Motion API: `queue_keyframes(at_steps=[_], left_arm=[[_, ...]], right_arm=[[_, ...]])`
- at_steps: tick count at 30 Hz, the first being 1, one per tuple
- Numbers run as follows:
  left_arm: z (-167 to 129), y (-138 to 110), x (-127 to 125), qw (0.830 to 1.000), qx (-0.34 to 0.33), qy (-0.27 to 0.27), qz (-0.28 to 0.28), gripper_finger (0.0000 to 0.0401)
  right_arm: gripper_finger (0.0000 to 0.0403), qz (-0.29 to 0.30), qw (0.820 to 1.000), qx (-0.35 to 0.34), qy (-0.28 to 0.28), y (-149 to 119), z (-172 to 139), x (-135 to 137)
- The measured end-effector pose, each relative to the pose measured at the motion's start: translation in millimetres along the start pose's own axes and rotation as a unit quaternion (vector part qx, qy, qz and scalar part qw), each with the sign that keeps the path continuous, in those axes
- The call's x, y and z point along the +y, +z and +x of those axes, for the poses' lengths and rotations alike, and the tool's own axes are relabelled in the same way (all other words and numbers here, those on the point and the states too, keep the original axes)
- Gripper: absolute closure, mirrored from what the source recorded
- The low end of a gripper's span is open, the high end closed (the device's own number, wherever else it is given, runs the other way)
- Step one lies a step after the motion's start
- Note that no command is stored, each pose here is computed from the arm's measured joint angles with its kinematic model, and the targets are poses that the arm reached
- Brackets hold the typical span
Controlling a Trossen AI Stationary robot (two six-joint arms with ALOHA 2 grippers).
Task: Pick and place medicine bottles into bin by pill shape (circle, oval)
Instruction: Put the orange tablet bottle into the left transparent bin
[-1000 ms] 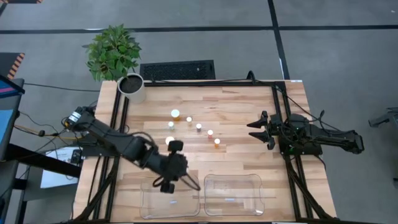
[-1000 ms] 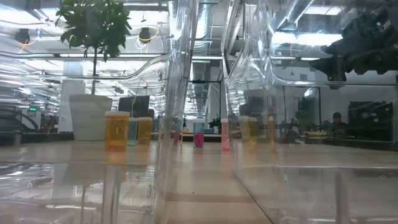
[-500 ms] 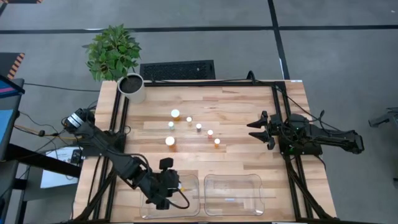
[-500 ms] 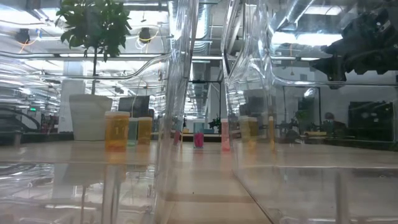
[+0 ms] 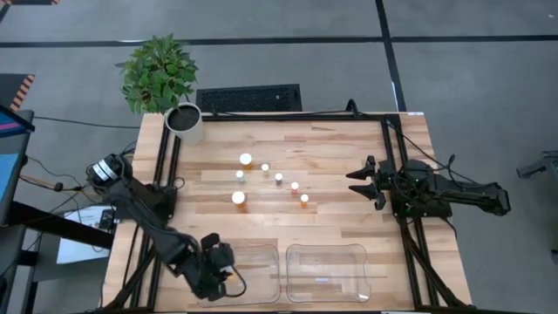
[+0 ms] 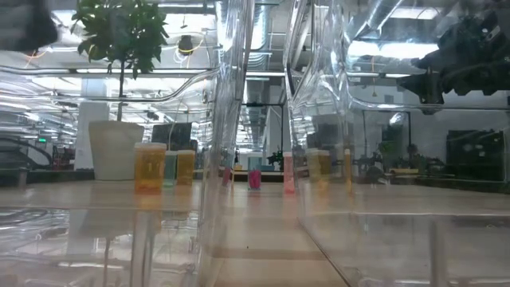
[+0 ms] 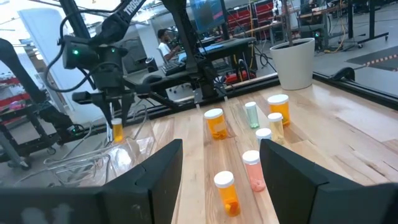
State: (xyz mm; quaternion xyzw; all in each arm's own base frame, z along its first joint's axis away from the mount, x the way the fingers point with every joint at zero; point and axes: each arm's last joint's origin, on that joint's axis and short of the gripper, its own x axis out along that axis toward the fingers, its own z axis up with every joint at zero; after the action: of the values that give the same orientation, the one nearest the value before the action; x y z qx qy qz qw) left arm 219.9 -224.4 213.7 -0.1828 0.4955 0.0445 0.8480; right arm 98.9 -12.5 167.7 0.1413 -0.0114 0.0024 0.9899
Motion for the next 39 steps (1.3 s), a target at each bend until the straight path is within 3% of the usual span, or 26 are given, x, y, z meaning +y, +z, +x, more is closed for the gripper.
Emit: queue_keyframes(at_steps=[11, 19, 25, 31, 39], left_arm=[[-4.4, -24.5, -8.2, 1.0, -0.006, 0.015, -0.009, 0.0283], [31.5, -31.8, -17.3, 0.995, 0.056, 0.066, 0.057, 0.0283], [14.4, -20.3, -39.5, 0.989, 0.025, 0.115, 0.089, 0.0283], [9.6, -17.6, -46.2, 0.99, 0.005, 0.118, 0.075, 0.0283], [21.6, -35.3, -32.6, 0.988, 0.004, 0.142, 0.054, 0.0283]], right_arm=[[0.0178, 0.0, 1.0, 0.001, 0.0, -0.2, 0.0, -0.1], [0.0178, 0.0, 1.0, 0.001, 0.0, -0.2, 0.0, -0.1], [0.0178, 0.0, 1.0, 0.001, 0.0, -0.2, 0.0, -0.1], [0.0178, 0.0, 1.0, 0.0, -0.001, -0.1, 0.0, -0.1], [0.0178, 0.0, 1.0, 0.0, 0.0, -0.1, 0.0, -0.1]])
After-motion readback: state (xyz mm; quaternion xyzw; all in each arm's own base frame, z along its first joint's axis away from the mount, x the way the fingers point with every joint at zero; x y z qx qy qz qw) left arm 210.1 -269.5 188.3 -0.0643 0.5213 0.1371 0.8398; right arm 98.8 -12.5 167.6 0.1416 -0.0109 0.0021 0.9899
